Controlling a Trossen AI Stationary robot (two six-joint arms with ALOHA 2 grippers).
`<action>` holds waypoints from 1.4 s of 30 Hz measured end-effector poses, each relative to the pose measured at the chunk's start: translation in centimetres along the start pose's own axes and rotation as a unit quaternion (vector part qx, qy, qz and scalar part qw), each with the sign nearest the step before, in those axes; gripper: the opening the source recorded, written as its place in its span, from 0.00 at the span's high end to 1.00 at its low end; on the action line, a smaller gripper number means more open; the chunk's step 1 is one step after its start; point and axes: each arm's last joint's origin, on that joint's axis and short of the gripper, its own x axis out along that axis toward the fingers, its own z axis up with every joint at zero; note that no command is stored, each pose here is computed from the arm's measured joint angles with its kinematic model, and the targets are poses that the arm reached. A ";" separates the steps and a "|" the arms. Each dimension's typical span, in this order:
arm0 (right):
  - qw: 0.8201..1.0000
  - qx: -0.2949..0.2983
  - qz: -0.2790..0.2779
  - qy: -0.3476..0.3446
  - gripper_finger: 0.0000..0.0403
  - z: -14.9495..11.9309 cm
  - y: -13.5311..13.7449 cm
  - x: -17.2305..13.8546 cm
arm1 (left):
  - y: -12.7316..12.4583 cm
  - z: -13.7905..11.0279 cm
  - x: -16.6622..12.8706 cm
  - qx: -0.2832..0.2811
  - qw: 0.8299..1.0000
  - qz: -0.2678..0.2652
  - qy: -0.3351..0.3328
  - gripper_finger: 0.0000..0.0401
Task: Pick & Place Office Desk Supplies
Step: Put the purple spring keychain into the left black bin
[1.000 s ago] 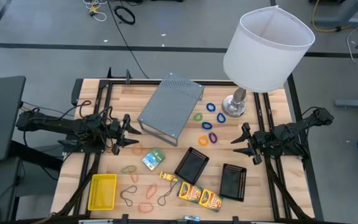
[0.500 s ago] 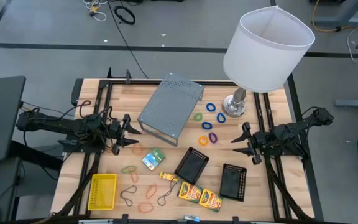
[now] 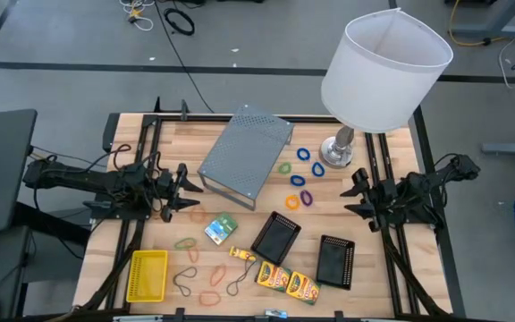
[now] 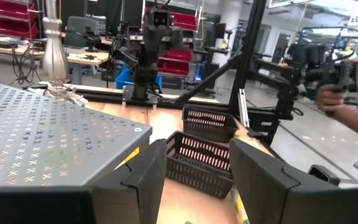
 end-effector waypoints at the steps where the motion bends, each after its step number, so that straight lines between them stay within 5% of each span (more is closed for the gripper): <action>1: 1.000 0.004 0.005 -0.016 0.57 0.3 0.0 0.0 | 0.0 -0.1 0.0 0.004 1.000 0.006 0.003 0.55; 12: 0.983 0.011 0.158 -0.093 0.57 1.8 0.9 -0.3 | 0.4 -0.6 0.3 0.021 0.998 0.050 0.023 0.55; 17: 0.973 0.019 0.221 -0.060 0.57 1.3 1.2 -0.4 | 0.4 -0.5 0.3 0.023 0.998 0.054 0.020 0.55; 22: 0.973 0.053 0.225 0.001 0.57 0.2 1.3 -0.3 | 0.4 -0.5 0.3 0.022 0.998 0.061 0.020 0.55; 24: 0.979 0.058 0.193 0.031 0.57 -0.3 1.1 -0.2 | 0.4 -0.5 0.3 0.021 0.998 0.061 0.020 0.55; 27: 0.992 0.053 0.068 0.091 0.57 -1.7 0.4 0.0 | 0.4 -0.5 0.3 0.018 0.998 0.061 0.021 0.55; 32: 0.985 -0.011 -0.088 0.151 0.57 -3.2 -0.5 0.4 | 0.4 -0.6 0.4 0.015 0.998 0.062 0.024 0.55; 37: 0.970 -0.009 -0.159 0.185 0.57 -3.8 -1.5 1.2 | 0.5 -0.9 0.5 0.015 0.997 0.063 0.040 0.55; 42: 0.936 -0.068 -0.206 0.279 0.54 -5.0 -2.3 2.5 | 0.6 -1.5 0.8 0.016 0.995 0.073 0.063 0.55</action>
